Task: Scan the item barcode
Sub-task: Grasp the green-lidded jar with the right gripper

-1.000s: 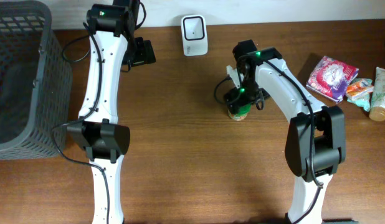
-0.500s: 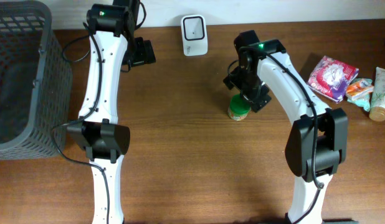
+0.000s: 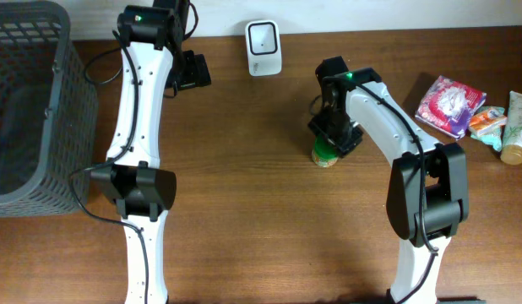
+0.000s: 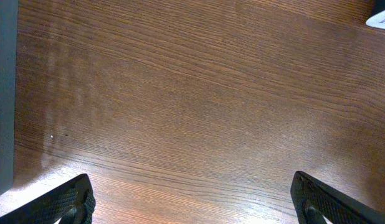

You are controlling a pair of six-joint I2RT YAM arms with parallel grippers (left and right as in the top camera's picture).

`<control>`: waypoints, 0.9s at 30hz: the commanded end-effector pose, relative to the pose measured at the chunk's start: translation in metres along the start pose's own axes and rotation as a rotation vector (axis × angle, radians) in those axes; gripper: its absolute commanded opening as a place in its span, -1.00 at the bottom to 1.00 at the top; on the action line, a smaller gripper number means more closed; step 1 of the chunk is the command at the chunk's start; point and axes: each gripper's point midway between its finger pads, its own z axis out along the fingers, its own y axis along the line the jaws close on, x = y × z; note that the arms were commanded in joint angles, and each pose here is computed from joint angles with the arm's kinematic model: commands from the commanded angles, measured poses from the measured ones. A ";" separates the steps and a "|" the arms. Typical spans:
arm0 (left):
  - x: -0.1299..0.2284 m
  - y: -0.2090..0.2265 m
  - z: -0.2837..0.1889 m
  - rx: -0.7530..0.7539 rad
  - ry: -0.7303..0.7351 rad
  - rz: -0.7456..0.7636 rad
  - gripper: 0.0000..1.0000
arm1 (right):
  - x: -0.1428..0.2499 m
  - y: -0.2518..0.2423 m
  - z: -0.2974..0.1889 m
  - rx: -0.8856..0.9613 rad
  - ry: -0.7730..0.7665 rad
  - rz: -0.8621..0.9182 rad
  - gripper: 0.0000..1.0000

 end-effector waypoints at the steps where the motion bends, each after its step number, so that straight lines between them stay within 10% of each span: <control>1: 0.000 0.001 0.003 -0.009 0.003 0.016 0.99 | -0.006 0.013 -0.019 -0.044 -0.043 -0.551 0.39; 5: 0.000 0.001 0.003 -0.009 0.003 0.016 0.98 | -0.003 0.012 -0.036 -0.030 -0.033 -1.030 0.27; 10: 0.000 0.001 0.003 -0.009 0.003 0.016 0.98 | 0.001 0.011 -0.039 -0.071 -0.002 -1.101 0.46; 14: 0.000 0.001 0.003 -0.009 0.003 0.016 0.98 | -0.004 0.006 -0.039 -0.060 0.009 -0.813 0.97; 17: 0.000 0.001 0.003 -0.009 0.003 0.016 0.98 | -0.005 -0.008 -0.039 -0.037 0.059 -0.493 0.97; 27: 0.000 0.001 0.003 -0.009 0.003 0.016 0.98 | 0.013 -0.012 -0.011 -0.011 0.101 -0.376 0.97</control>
